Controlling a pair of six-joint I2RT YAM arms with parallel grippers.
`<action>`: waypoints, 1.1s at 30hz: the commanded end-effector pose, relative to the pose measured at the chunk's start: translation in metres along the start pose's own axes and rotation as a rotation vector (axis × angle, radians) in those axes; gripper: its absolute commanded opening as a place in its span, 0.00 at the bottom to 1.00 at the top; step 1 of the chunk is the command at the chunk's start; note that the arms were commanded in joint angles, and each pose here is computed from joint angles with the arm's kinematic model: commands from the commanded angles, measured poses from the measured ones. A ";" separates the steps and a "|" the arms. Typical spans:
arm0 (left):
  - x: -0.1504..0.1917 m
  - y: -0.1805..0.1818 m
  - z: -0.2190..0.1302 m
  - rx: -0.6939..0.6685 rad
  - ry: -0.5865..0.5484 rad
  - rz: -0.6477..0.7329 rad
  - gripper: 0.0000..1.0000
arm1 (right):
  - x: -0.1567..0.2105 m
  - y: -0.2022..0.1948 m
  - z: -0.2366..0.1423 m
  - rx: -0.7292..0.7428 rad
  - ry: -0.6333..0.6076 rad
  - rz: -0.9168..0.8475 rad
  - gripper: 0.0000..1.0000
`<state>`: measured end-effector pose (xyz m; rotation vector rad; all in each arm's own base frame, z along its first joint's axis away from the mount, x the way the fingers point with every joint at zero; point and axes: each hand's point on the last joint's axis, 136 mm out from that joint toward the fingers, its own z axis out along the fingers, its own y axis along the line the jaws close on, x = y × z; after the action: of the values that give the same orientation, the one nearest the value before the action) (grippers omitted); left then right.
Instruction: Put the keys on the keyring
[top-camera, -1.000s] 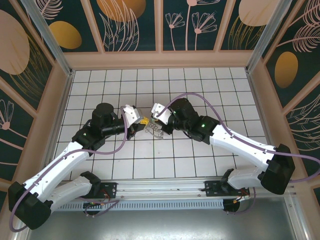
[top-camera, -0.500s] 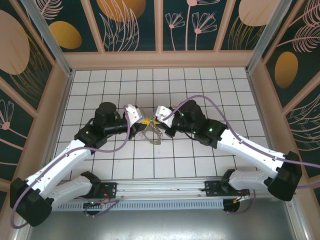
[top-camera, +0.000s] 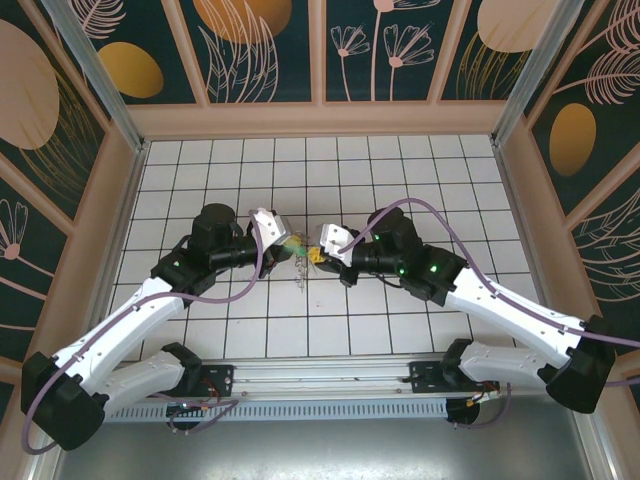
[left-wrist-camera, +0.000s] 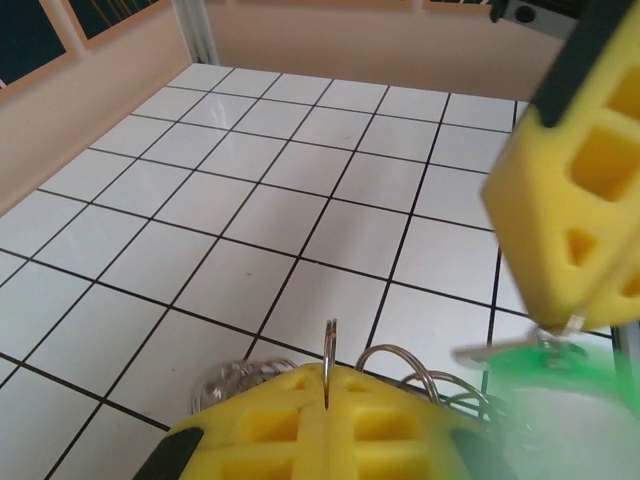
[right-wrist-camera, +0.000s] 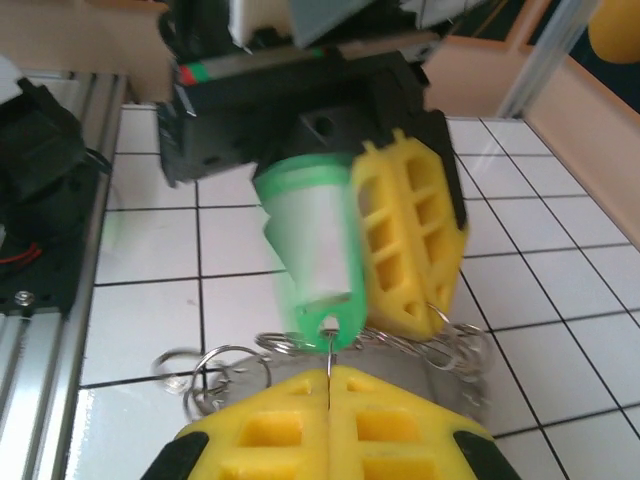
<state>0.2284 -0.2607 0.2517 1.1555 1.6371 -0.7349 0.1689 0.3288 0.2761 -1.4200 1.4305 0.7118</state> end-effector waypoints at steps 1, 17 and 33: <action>-0.026 0.005 -0.005 -0.022 -0.066 0.030 0.00 | -0.010 0.008 -0.001 -0.041 -0.034 -0.003 0.00; -0.028 0.007 -0.020 -0.082 -0.068 0.073 0.00 | 0.012 -0.034 0.006 0.157 0.118 0.070 0.00; -0.027 0.016 -0.022 -0.136 -0.051 0.096 0.00 | 0.004 -0.046 -0.016 0.254 0.111 0.045 0.00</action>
<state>0.2369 -0.2445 0.2627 1.1043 1.6273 -0.5923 0.2069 0.3097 0.2722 -1.2759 1.6021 0.4892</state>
